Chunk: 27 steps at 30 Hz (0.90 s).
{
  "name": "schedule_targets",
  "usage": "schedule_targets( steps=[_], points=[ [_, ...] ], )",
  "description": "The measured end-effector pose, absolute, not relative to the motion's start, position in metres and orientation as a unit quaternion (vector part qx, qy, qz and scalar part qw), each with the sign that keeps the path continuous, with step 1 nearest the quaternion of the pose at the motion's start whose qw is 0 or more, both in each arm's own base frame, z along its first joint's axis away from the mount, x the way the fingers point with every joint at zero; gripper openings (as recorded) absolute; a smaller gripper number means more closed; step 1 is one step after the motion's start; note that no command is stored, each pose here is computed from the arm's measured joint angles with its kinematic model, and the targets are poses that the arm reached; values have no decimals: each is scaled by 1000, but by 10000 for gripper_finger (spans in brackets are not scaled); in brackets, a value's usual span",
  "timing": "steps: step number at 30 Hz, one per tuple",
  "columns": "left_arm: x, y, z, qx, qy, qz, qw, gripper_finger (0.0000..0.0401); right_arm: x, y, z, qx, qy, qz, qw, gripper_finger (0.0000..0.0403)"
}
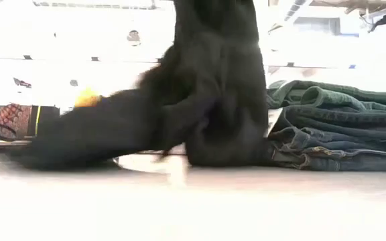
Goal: Fold laundry
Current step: Fold the black shirt from the white laundry organizer
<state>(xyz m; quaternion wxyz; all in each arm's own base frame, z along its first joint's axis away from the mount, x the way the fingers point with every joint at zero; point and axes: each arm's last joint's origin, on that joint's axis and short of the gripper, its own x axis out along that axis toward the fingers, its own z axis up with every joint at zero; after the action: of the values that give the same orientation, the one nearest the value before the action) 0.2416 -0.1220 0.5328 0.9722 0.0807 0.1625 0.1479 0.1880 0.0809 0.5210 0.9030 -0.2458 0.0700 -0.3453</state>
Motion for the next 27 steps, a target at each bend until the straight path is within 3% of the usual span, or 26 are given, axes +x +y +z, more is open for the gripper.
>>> schedule_targets(
  steps=[3, 6, 9, 12, 17, 22, 27],
  points=[
    [233, -88, 576, 44, -2, 103, 994, 0, 168, 78, 558, -232, -35, -339, 911, 14],
    [205, -60, 614, 1, -158, 39, 987, 0, 151, 82, 580, -231, -183, -295, 909, 14],
    [180, -53, 626, -10, -201, -46, 979, 0, 149, 92, 583, -232, -246, -244, 909, 14],
    [173, -57, 613, -18, -126, -89, 988, 0, 160, 100, 571, -251, -192, -209, 926, 13],
    [168, -69, 568, -61, 108, -86, 989, 0, 199, 111, 532, -234, -68, -150, 958, 13],
    [166, -105, 496, -102, 398, -10, 912, 0, 246, 133, 471, -242, 91, -85, 962, 14],
    [174, -167, 419, -131, 505, -26, 853, 0, 280, 153, 412, -234, 233, -27, 944, 14]
  ],
)
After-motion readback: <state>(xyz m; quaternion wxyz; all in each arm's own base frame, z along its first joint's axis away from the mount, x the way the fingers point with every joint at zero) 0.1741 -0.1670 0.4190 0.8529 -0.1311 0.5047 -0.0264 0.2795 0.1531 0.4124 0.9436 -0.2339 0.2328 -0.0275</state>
